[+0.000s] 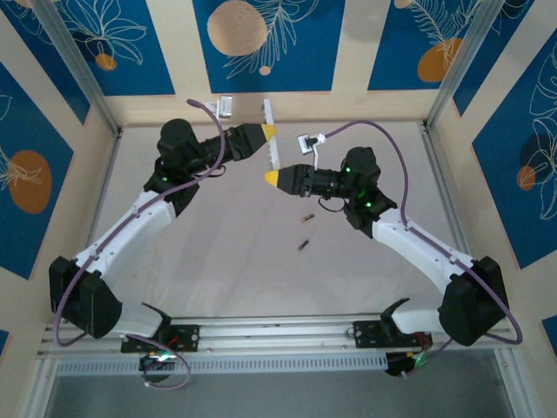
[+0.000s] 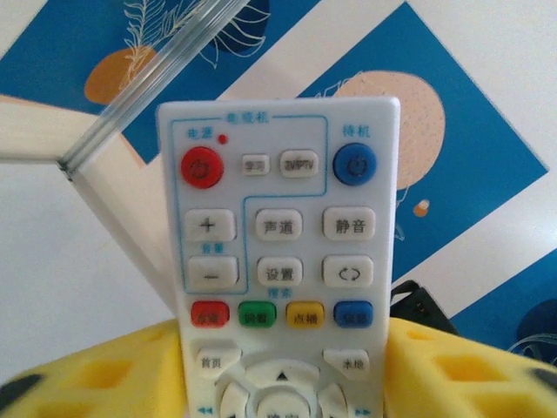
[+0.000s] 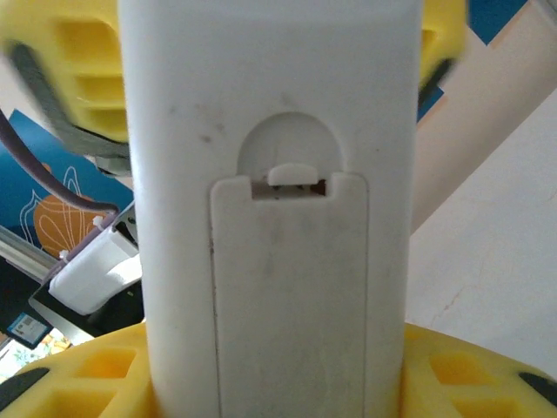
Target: Load the batteries into the remote control
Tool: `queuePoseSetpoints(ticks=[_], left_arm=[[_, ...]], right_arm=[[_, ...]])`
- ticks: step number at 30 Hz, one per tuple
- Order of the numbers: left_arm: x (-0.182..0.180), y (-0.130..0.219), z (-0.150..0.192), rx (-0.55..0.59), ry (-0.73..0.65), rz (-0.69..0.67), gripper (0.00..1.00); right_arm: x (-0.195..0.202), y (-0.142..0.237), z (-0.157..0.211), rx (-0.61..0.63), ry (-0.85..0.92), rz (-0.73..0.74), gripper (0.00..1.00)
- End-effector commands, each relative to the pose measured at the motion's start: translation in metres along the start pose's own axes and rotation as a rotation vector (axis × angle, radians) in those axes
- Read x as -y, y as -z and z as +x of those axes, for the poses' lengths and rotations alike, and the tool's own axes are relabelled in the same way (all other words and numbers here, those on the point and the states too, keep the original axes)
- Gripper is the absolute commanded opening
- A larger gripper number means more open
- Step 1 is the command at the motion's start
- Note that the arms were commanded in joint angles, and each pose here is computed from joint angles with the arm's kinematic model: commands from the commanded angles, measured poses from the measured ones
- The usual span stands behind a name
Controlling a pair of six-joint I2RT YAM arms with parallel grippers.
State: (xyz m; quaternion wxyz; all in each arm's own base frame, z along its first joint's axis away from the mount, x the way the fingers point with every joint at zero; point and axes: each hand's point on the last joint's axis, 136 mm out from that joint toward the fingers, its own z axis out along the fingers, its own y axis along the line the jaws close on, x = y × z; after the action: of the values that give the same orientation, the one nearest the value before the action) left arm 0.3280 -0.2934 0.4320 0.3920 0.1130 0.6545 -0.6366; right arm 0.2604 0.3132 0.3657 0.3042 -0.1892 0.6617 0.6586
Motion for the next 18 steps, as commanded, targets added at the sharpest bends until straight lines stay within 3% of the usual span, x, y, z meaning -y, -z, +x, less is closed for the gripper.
queuePoseSetpoints(ticks=[1,4,7,9,12,18], left_arm=[[0.019,0.012,-0.008,0.019,-0.068,0.01,0.83],[0.018,0.028,-0.012,0.035,-0.144,-0.12,0.95],[0.003,0.049,-0.016,0.061,-0.177,-0.311,0.97],[-0.004,0.057,-0.015,0.069,-0.177,-0.379,0.98],[-0.012,0.059,-0.009,0.064,-0.16,-0.398,0.97],[-0.015,0.042,-0.003,0.034,-0.099,-0.33,0.86]], right_arm=[[-0.009,0.005,-0.01,0.016,0.111,0.09,0.3],[0.02,0.014,-0.016,0.049,0.239,0.376,0.29],[0.049,0.027,-0.024,0.058,0.38,0.684,0.26],[0.058,0.032,-0.03,0.057,0.439,0.807,0.24],[0.06,0.025,-0.031,0.034,0.512,0.872,0.24],[0.054,-0.002,-0.018,-0.035,0.582,0.838,0.26]])
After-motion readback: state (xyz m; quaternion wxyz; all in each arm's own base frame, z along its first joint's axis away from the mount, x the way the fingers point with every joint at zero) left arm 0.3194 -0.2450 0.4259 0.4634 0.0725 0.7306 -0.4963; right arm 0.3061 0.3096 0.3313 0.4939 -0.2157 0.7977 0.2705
